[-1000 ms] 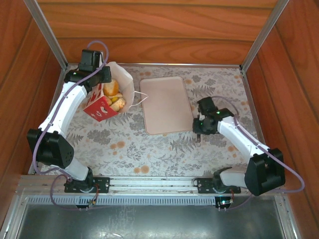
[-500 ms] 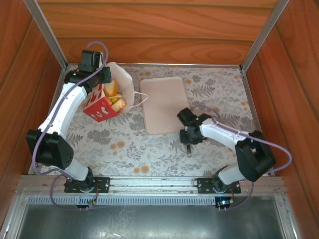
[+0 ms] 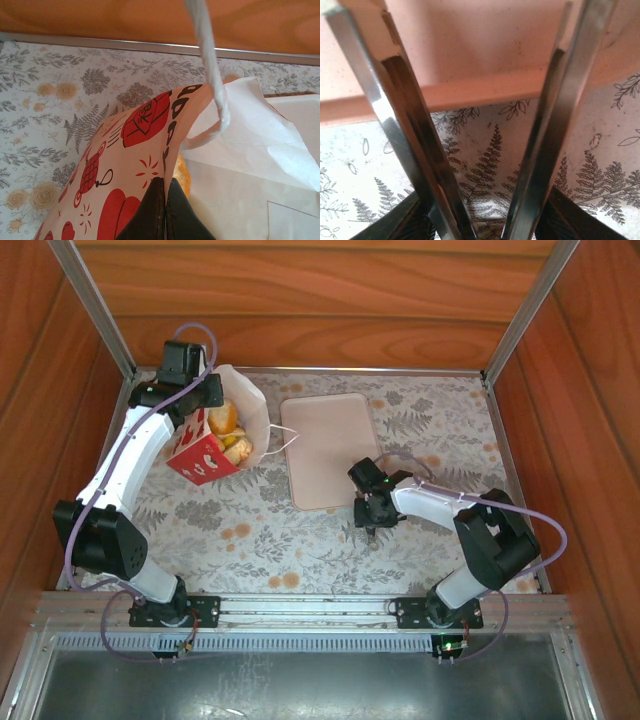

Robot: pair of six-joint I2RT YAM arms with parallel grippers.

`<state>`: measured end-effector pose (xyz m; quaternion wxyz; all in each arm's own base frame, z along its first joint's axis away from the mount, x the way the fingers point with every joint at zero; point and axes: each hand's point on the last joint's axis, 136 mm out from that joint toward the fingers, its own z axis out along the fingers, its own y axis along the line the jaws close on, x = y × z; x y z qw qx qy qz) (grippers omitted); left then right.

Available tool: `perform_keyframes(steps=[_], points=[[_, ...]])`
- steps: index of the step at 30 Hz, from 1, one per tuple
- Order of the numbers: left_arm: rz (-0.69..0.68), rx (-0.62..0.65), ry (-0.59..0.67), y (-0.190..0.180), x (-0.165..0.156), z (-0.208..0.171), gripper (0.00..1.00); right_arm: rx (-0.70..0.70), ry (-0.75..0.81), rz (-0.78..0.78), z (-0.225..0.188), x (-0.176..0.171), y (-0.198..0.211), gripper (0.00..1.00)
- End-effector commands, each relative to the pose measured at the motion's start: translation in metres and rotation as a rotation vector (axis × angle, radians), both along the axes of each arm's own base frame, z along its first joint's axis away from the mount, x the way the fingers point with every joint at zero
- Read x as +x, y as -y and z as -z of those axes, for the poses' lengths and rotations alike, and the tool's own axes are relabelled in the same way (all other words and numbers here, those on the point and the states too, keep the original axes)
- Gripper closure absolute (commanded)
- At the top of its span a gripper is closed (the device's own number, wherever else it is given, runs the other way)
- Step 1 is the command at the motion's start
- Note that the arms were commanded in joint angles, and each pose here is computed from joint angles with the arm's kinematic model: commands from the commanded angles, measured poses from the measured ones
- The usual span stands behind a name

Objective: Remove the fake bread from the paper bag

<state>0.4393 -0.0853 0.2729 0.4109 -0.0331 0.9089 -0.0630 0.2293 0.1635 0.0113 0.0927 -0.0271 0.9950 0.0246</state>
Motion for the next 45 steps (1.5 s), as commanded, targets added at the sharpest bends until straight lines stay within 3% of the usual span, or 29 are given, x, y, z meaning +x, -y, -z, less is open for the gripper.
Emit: perform_keyframes(steps=[1, 11, 18, 26, 34, 45], points=[[0.001, -0.020, 0.059, 0.001, -0.003, -0.021, 1.00, -0.044, -0.032, 0.022, 0.022, -0.009, 0.009, 0.44], [0.004, -0.022, 0.066, 0.002, -0.003, -0.024, 1.00, -0.072, -0.034, 0.052, 0.036, -0.011, 0.015, 0.22], [0.001, -0.021, 0.071, 0.001, -0.003, -0.026, 1.00, -0.107, -0.045, 0.064, 0.048, -0.010, 0.019, 0.21], [0.000, -0.016, 0.067, 0.001, -0.003, -0.024, 1.00, -0.131, -0.047, 0.068, 0.049, -0.009, 0.022, 0.48], [0.003, -0.021, 0.067, 0.001, -0.004, -0.024, 1.00, -0.076, -0.021, 0.014, 0.008, -0.013, 0.017, 0.99], [0.024, -0.058, 0.045, 0.008, -0.006, -0.015, 1.00, 0.179, 0.221, -0.128, -0.106, 0.021, -0.029, 1.00]])
